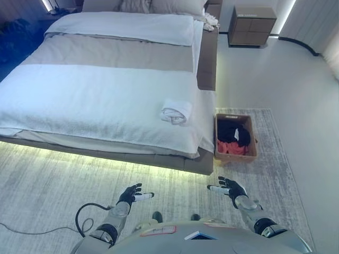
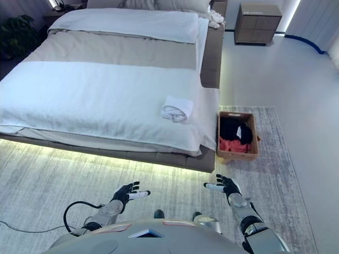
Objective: Put the clothes on the bed into the basket.
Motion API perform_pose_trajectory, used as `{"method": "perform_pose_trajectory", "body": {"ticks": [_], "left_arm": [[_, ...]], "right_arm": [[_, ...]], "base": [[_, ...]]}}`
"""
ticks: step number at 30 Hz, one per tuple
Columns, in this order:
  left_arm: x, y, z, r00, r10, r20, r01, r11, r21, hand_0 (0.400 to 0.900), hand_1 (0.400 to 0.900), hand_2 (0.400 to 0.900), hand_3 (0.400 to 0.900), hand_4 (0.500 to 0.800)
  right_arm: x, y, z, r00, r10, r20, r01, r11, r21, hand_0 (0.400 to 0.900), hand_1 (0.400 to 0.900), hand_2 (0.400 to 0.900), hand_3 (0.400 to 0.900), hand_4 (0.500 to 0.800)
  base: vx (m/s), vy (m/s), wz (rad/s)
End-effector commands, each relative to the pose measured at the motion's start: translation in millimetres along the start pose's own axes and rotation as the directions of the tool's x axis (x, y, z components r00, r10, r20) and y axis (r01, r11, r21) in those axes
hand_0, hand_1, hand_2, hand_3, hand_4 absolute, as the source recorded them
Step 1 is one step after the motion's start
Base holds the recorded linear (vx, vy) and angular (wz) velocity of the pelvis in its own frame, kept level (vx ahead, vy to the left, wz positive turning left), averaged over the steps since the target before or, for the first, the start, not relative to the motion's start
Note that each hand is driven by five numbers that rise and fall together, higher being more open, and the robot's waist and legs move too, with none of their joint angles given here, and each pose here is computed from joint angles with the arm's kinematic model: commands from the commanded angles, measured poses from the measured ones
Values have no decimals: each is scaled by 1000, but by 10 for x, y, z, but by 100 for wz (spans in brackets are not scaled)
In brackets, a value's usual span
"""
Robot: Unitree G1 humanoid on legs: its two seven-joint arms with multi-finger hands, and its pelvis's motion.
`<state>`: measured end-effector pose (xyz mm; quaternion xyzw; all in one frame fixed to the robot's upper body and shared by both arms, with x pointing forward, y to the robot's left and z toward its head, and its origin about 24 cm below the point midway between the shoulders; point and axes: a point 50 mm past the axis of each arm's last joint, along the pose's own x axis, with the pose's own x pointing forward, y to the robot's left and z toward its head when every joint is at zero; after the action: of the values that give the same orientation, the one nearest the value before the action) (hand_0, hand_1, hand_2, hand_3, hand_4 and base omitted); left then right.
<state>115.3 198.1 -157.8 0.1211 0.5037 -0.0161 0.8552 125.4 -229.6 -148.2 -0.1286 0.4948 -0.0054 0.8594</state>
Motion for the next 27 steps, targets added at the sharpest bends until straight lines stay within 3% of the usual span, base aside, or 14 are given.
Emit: {"method": "perform_pose_trajectory", "body": {"ticks": [1, 9, 15, 27], "left_arm": [[55, 169, 390, 989, 67, 132, -60, 996, -59, 900, 900, 900, 900, 800], [64, 201, 486, 982, 102, 156, -82, 988, -131, 900, 900, 900, 900, 800], [77, 173, 529, 981, 118, 157, -94, 984, -154, 900, 900, 900, 900, 800], [74, 367, 669, 971, 136, 195, -121, 989, -88, 900, 900, 900, 900, 800]], "right_arm": [[44, -74, 337, 991, -31, 130, 28, 999, 25, 900, 900, 900, 900, 800], [52, -200, 445, 984, -81, 156, 75, 996, 44, 900, 900, 900, 900, 800], [63, -193, 723, 966, -81, 245, 75, 997, 35, 900, 900, 900, 900, 800], [70, 60, 838, 961, -12, 277, 3, 999, 33, 900, 900, 900, 900, 800]], "base": [[-42, -35, 10], [135, 25, -2], [314, 184, -35], [385, 270, -8]]}}
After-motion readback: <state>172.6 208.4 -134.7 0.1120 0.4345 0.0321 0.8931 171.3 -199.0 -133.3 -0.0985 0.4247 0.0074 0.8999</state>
